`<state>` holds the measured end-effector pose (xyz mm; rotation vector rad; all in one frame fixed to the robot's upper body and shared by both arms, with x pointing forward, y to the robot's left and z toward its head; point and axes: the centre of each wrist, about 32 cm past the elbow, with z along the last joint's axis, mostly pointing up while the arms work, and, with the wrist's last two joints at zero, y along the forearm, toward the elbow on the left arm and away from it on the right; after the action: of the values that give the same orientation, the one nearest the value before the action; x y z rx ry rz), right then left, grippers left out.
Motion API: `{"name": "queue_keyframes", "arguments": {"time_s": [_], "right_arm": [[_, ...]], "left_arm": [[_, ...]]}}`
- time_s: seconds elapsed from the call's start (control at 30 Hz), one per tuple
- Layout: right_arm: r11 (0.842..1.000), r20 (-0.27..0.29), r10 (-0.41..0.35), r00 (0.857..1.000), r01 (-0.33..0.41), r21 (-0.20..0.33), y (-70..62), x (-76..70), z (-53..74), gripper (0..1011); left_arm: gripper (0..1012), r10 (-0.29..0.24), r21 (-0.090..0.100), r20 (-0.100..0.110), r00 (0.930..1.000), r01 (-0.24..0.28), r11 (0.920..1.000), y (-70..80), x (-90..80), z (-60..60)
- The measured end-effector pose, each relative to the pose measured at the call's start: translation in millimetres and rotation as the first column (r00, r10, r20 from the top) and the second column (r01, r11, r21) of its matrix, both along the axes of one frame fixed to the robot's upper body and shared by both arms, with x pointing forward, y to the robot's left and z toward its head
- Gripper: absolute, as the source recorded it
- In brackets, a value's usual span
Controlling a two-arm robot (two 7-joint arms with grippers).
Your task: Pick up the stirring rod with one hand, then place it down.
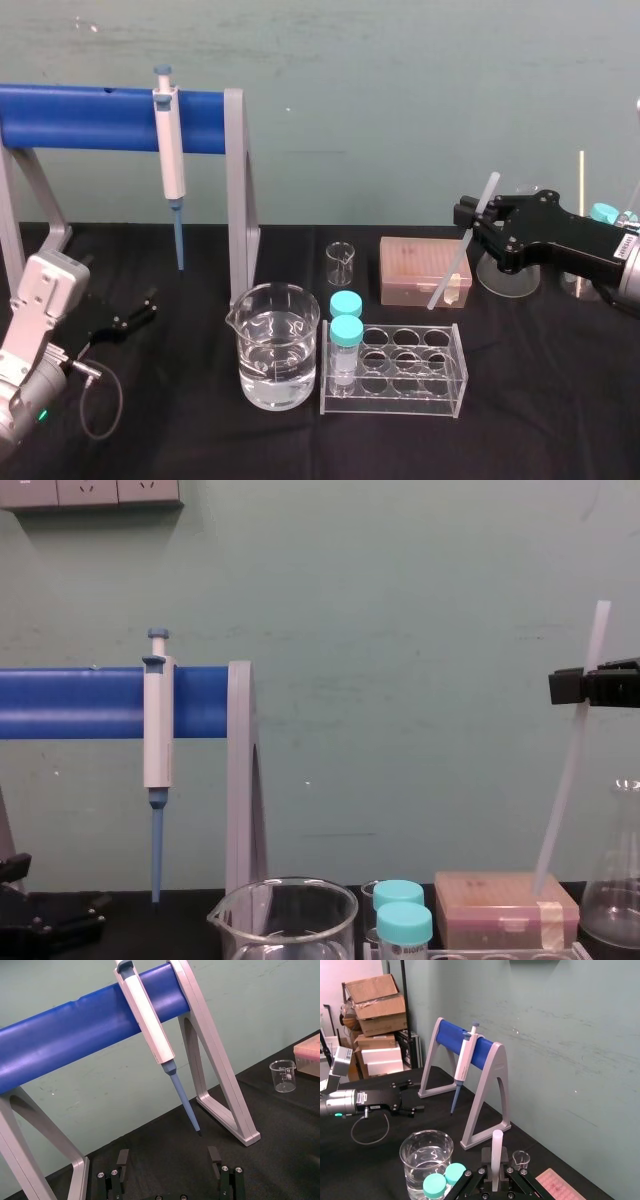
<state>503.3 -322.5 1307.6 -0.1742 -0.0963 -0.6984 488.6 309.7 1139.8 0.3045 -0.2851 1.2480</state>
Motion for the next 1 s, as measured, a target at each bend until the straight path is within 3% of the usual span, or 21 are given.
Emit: {"name": "queue_keyframes", "arguments": {"time_s": [0.6, 1.0], "right_arm": [[1.0, 0.004, 0.007, 1.0, -0.007, -0.005, 0.8, -2.4, 0.3, 72], [1.0, -0.012, 0.019, 1.0, -0.019, -0.021, 2.2, -20.8, -1.7, 72]], "left_arm": [[1000, 0.0, 0.0, 0.0, 1.0, 0.0, 1.0, 0.0, 0.0, 0.0], [1000, 0.0, 0.0, 0.0, 1.0, 0.0, 1.0, 0.0, 0.0, 0.0]]}}
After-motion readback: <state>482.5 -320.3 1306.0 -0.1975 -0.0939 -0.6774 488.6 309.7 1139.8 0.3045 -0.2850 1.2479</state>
